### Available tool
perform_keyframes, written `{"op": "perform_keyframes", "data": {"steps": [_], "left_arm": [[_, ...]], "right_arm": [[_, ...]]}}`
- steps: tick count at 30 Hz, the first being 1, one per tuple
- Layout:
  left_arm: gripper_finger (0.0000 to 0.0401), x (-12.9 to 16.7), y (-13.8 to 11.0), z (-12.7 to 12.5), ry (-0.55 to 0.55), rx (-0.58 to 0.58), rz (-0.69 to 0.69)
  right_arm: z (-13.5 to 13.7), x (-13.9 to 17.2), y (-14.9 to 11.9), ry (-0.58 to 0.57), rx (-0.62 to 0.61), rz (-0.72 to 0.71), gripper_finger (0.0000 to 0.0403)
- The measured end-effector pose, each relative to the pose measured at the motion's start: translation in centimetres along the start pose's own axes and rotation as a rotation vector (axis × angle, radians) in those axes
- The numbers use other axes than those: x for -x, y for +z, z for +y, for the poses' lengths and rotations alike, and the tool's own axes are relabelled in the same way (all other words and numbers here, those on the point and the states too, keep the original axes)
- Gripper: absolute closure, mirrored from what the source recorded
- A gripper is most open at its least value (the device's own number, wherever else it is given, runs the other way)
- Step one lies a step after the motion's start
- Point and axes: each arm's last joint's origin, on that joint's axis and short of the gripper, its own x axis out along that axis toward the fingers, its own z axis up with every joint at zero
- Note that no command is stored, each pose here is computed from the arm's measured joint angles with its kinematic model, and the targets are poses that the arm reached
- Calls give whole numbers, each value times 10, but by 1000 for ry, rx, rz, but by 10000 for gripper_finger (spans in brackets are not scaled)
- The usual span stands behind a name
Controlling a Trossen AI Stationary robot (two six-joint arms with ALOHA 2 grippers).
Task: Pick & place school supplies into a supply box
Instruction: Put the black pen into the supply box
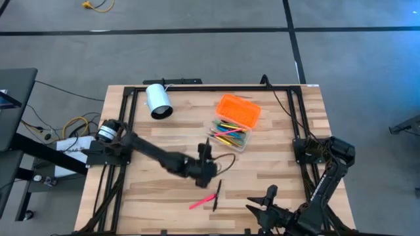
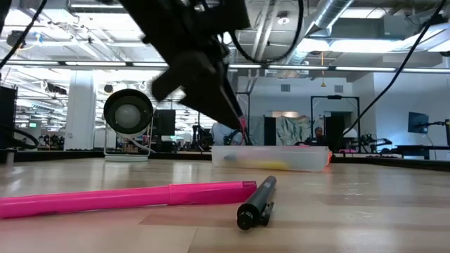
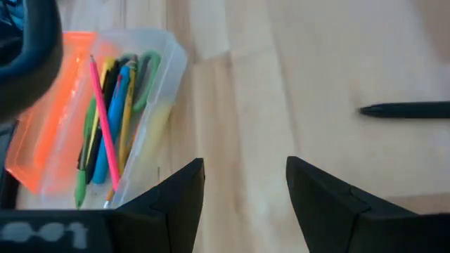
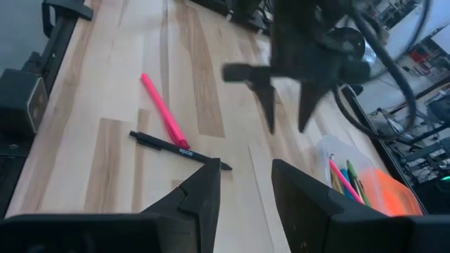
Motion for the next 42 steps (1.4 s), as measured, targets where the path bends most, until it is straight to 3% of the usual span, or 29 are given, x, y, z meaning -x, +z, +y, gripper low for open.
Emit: {"op": "perform_keyframes", "data": {"steps": [12,18,25,31,35,42], "left_arm": [[208,56,-9,-73,55,4,-36],[208,79,-17,-99,73,25,-72],[208,89,-38,-117,112,83,-97],[208,93,-53,-126,100,154,-96],[208,96,-57,-130,117,183,-113],[208,98,-59,-131,139,190,-128]], "right_arm": [[-11,-32,13,-34,-2,47,281],[-10,-70,11,73,116,94,281],[-13,-124,3,357,178,91,281],[-27,-151,-2,440,221,116,281],[-38,-172,-15,532,188,154,281],[-47,-189,-25,600,272,91,281]]}}
